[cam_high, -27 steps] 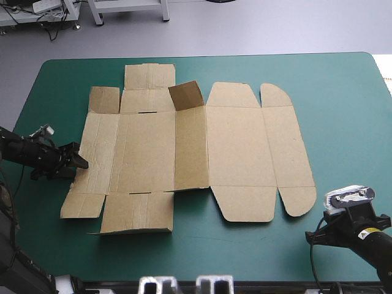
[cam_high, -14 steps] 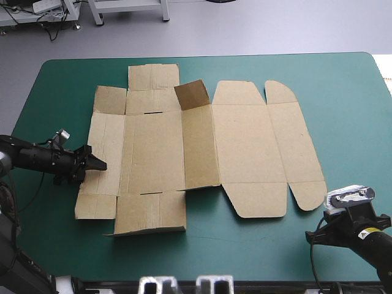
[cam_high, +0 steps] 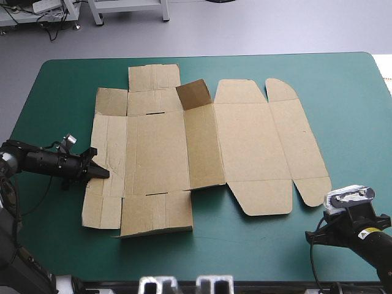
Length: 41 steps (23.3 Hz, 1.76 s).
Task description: Fold the box
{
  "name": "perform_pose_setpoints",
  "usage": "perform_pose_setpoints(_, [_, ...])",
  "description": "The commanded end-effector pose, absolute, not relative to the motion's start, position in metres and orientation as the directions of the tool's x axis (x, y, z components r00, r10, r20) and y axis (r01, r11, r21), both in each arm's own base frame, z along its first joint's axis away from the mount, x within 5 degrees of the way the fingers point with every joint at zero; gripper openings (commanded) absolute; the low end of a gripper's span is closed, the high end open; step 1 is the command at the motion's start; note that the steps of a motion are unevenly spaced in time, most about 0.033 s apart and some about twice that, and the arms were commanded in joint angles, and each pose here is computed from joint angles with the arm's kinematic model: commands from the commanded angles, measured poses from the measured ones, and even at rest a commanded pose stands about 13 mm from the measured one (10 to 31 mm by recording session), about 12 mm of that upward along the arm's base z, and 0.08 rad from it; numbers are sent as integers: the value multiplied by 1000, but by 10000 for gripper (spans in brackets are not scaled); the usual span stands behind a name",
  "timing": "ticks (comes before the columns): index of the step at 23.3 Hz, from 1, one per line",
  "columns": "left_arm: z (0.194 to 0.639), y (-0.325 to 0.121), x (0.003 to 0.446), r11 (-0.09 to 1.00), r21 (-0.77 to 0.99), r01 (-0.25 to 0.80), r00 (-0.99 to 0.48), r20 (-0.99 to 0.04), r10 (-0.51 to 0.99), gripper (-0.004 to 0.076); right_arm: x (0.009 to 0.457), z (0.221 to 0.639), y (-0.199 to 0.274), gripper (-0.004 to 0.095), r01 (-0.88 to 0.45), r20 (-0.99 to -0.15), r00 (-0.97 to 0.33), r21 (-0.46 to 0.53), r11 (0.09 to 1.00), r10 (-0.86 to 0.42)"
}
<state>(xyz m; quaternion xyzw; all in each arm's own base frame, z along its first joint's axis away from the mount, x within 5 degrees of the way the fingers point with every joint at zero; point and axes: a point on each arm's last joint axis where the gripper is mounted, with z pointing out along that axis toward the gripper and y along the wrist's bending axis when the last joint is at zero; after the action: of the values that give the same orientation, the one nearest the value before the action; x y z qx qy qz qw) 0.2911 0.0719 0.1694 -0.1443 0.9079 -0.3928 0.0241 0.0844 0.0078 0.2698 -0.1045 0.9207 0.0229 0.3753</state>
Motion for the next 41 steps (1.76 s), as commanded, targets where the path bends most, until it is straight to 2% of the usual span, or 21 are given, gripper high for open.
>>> perform_pose_setpoints(1, [188,60,291,595,-780,-194,-968,53,-246,-1,89,281,8,-24,-198,-745,-646,-43,979,-163])
perform_pose_setpoints(2, [194,59,293,597,-782,-178,-969,32,-247,-1,89,281,8,-24,-198,-745,-646,-43,979,-163])
perform_pose_setpoints(4, [225,55,302,642,-763,-73,-971,-92,-220,-5,89,281,8,-24,-198,-745,-646,-43,979,-163])
perform_pose_setpoints(5, [256,48,309,693,-720,38,-963,-210,-166,-10,89,281,8,-24,-198,-745,-646,-43,979,-163])
perform_pose_setpoints(6, [271,45,312,721,-687,94,-954,-268,-131,-10,89,281,8,-24,-198,-745,-646,-43,979,-163])
perform_pose_setpoints(7, [306,31,315,772,-595,223,-922,-386,-31,-10,89,281,8,-24,-198,-745,-646,-43,979,-163])
perform_pose_setpoints(8, [319,24,316,786,-555,273,-904,-427,12,-10,89,281,8,-24,-198,-745,-646,-43,979,-163])
perform_pose_setpoints(9, [352,6,318,804,-450,390,-846,-520,119,-10,89,281,8,-24,-198,-745,-646,-43,979,-163])
perform_pose_setpoints(10, [364,-4,317,802,-405,439,-817,-551,168,-10,89,281,8,-24,-200,-745,-646,-45,979,-166])
perform_pose_setpoints(12, [406,-40,316,788,-169,592,-681,-628,377,-10,89,281,8,-24,-200,-745,-646,-45,979,-166])
perform_pose_setpoints(14, [427,-66,310,740,67,670,-566,-600,566,-10,89,281,8,-24,-200,-746,-645,-41,979,-163])
perform_pose_setpoints(15, [430,-74,308,715,131,687,-533,-578,618,-10,89,281,8,-24,-200,-746,-645,-41,979,-163])
perform_pose_setpoints(18, [432,-108,298,549,344,762,-378,-452,808,-10,89,281,8,-24,-200,-746,-645,-41,979,-163])
perform_pose_setpoints(22, [435,-143,289,368,467,804,-176,-404,897,-10,89,281,8,-24,-201,-746,-645,-42,979,-164])
perform_pose_setpoints(24, [436,-156,282,228,528,818,-46,-335,941,-10,89,281,8,-24,-201,-746,-645,-42,979,-164])
perform_pose_setpoints(27, [437,-168,276,113,581,806,50,-258,965,-10,89,281,8,-24,-211,-745,-642,-56,976,-181])
perform_pose_setpoints(30, [440,-176,274,70,640,766,98,-223,970,-10,89,281,7,-23,-215,-743,-641,-66,974,-192])
perform_pose_setpoints(35, [451,-193,275,29,754,656,216,-225,950,-10,89,281,7,-23,-221,-742,-639,-74,972,-201])
perform_pose_setpoints(41, [450,-198,274,24,762,647,242,-235,941,-10,89,283,7,-22,-221,-744,-636,-78,972,-204])
